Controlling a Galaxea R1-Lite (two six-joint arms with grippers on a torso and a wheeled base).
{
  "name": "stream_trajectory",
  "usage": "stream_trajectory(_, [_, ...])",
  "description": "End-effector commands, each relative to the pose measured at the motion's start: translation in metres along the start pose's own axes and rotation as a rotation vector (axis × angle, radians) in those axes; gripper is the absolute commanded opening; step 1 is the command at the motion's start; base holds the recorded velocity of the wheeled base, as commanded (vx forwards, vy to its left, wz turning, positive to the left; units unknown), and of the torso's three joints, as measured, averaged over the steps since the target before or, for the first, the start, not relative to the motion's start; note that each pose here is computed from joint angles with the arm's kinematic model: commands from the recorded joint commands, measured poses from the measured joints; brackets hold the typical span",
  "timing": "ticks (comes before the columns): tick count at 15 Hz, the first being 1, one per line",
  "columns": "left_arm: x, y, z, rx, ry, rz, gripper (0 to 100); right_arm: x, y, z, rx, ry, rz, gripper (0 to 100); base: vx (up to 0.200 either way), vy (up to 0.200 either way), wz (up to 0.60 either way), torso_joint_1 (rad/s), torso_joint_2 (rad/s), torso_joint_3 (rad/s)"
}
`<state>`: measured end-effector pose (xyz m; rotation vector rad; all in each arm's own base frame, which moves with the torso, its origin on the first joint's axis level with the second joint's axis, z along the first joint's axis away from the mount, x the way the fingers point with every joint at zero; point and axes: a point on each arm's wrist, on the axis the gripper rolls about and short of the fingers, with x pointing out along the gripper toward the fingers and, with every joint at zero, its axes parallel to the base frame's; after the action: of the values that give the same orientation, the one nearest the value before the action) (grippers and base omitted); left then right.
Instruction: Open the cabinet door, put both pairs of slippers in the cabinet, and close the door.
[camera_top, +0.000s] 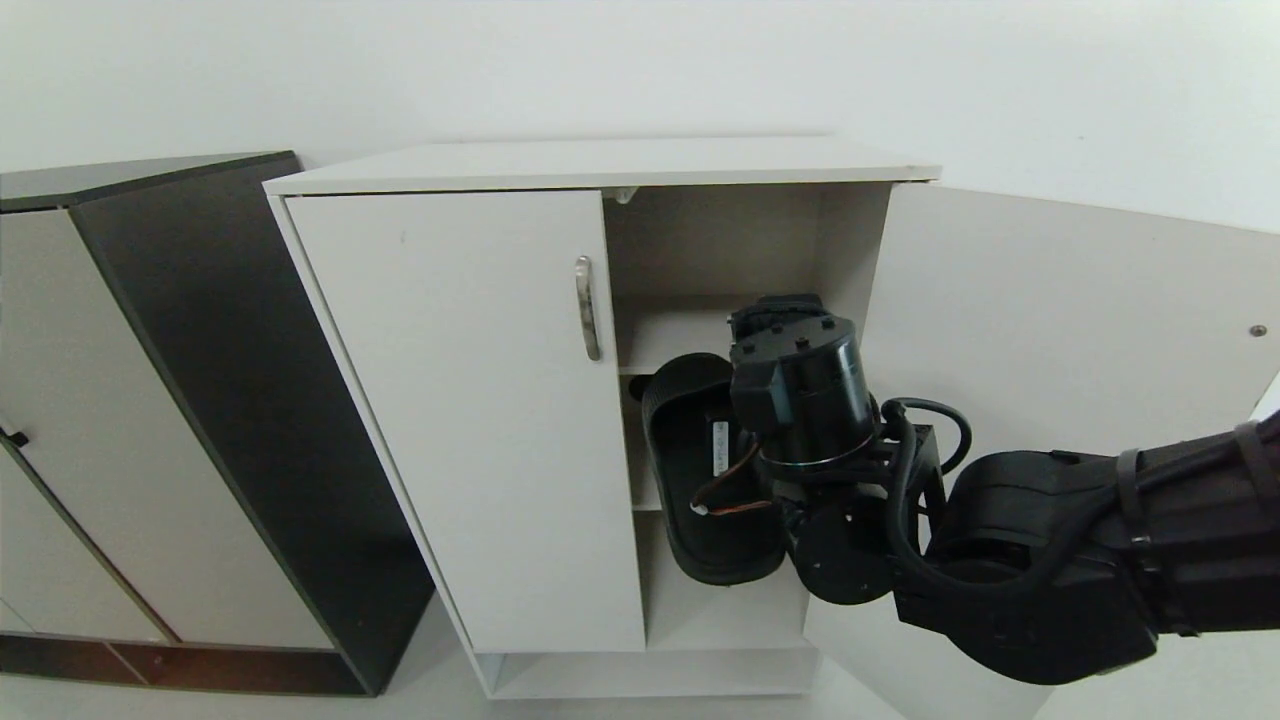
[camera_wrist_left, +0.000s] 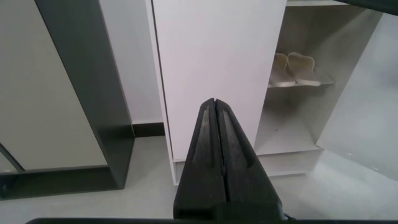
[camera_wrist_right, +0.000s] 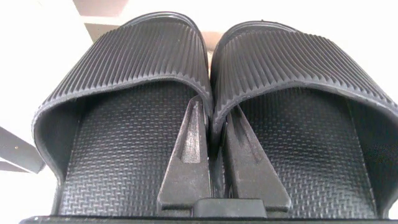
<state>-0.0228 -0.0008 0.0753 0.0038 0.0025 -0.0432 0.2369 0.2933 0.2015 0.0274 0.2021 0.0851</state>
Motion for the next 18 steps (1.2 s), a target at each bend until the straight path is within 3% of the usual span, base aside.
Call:
stream_trajectory(1, [0.000, 0.000, 0.000, -0.001, 0.001, 0.000, 0, 0.001, 0.000, 0.002, 0.005, -0.004, -0.003, 0, 0.200, 0.000, 0.00, -0.002, 0.01, 0.007])
stream_trajectory(11, [0.000, 0.000, 0.000, -0.001, 0.001, 0.000, 0, 0.005, 0.000, -0.001, 0.000, -0.001, -0.010, 0, 0.200, 0.000, 0.00, 0.001, 0.00, 0.002])
stream_trajectory(18, [0.000, 0.000, 0.000, -0.001, 0.001, 0.000, 0, 0.036, 0.000, -0.010, 0.009, 0.002, -0.053, 0, 0.000, 0.000, 0.00, 0.000, 0.00, 0.000])
